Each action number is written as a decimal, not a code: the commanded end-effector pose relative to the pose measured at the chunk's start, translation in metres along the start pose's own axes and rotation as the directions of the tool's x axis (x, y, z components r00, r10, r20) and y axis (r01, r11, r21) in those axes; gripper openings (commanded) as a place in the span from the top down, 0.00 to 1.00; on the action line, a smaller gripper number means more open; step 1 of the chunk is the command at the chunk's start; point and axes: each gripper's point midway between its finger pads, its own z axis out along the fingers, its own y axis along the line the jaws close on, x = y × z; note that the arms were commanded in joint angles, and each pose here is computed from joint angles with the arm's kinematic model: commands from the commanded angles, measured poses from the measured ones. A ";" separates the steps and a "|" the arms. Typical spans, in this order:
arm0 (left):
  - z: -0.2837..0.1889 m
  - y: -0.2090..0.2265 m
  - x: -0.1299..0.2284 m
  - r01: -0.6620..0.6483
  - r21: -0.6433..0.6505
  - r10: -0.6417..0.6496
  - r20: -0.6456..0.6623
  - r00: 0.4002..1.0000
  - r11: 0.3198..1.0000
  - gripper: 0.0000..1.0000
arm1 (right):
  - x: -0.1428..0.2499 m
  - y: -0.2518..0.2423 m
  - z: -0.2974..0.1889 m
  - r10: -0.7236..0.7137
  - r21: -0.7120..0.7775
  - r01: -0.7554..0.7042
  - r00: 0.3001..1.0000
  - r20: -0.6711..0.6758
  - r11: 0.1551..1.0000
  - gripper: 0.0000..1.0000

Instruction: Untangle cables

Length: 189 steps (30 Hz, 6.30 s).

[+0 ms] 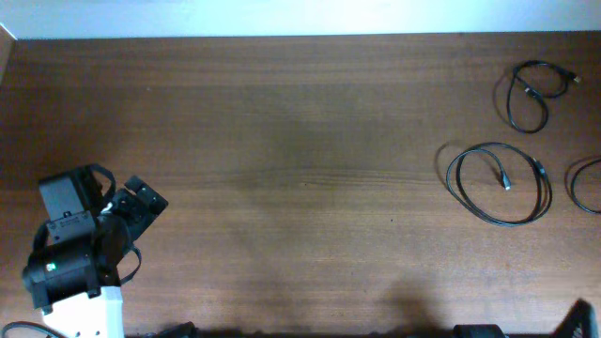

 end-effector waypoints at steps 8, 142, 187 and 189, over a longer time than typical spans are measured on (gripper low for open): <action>-0.005 -0.001 -0.005 0.017 0.008 -0.017 0.019 1.000 1.000 0.01 | -0.031 -0.015 -0.019 -0.128 0.114 0.118 0.988 0.082 0.986 0.09; -0.128 -0.017 0.030 -0.222 0.325 0.078 0.402 0.912 0.919 0.01 | 0.385 -0.079 -0.026 -0.084 0.170 0.235 0.785 -0.613 0.957 0.02; 0.042 -0.065 0.082 -0.800 0.157 0.361 0.831 0.424 0.579 0.01 | 0.385 -0.079 -0.026 -0.084 0.170 0.235 0.785 -0.613 0.957 0.01; 0.042 -0.065 0.083 -0.800 0.157 0.361 0.831 0.424 0.579 0.01 | 0.385 -0.079 -0.026 -0.084 0.170 0.235 0.785 -0.613 0.957 0.02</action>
